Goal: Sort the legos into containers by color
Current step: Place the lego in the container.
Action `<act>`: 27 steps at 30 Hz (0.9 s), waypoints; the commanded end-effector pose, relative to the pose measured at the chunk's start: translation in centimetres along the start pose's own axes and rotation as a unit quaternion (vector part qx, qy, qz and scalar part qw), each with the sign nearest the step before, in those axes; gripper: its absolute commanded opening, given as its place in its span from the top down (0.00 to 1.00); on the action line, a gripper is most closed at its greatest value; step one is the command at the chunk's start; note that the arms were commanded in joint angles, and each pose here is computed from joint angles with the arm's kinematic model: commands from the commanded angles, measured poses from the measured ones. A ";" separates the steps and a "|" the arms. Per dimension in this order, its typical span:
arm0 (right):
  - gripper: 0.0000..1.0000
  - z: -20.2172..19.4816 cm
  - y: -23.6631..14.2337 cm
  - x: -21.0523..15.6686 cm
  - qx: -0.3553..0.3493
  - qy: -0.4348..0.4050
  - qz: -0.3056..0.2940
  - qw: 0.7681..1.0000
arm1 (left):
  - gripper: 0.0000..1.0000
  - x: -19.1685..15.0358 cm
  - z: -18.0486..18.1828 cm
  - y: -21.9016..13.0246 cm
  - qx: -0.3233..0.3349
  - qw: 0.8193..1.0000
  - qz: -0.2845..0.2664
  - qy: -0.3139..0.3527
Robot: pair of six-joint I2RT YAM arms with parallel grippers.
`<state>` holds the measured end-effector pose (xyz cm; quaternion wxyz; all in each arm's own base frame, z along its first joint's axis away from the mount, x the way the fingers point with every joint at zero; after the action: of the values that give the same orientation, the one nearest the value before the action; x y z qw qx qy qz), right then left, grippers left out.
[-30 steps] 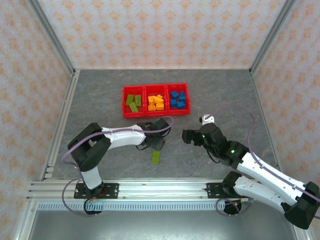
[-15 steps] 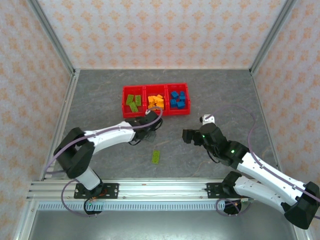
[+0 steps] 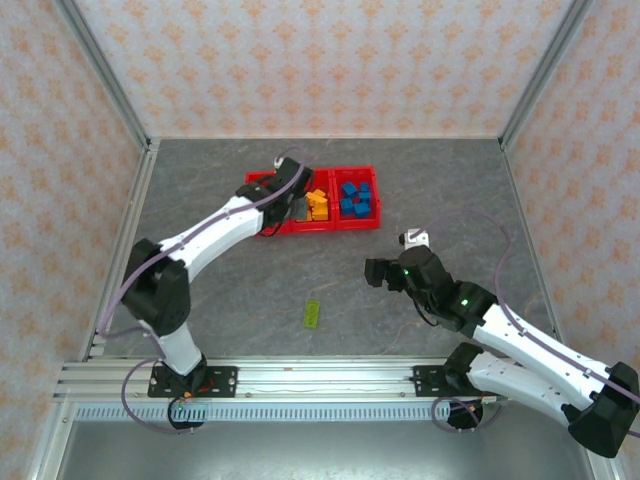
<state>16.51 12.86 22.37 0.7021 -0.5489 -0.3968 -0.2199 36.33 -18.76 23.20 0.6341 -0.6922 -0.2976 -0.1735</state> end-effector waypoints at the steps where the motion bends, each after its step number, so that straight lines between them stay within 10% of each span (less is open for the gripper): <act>1: 0.00 -0.2 -0.1 -0.1 -0.014 0.000 -0.001 1.000 | 0.85 -0.5 -0.3 2.0 0.024 0.999 0.048 0.002; 18: 0.00 -0.2 0.0 -0.1 -0.015 -0.001 0.001 1.000 | 0.83 0.4 -1.9 9.6 0.037 0.993 0.111 -0.005; 27: 0.00 -0.3 -0.1 -0.1 -0.017 0.000 -0.001 1.000 | 0.64 2.9 -2.1 11.2 0.043 0.995 0.088 -0.018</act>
<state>16.54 12.85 22.34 0.7009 -0.5505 -0.3963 -0.2202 45.36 -21.24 15.56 0.6615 -0.7031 -0.2442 -0.0917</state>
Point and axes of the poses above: each hand's point on the last joint's axis, 136 mm out from that joint toward the fingers, its own y axis out along the fingers, its own z axis along the line the jaws close on, x = y × z, the point moved 9 cm from there along -y, back along the fingers, and after that the axes turned 12 degrees about -y, right-handed, at the moved point
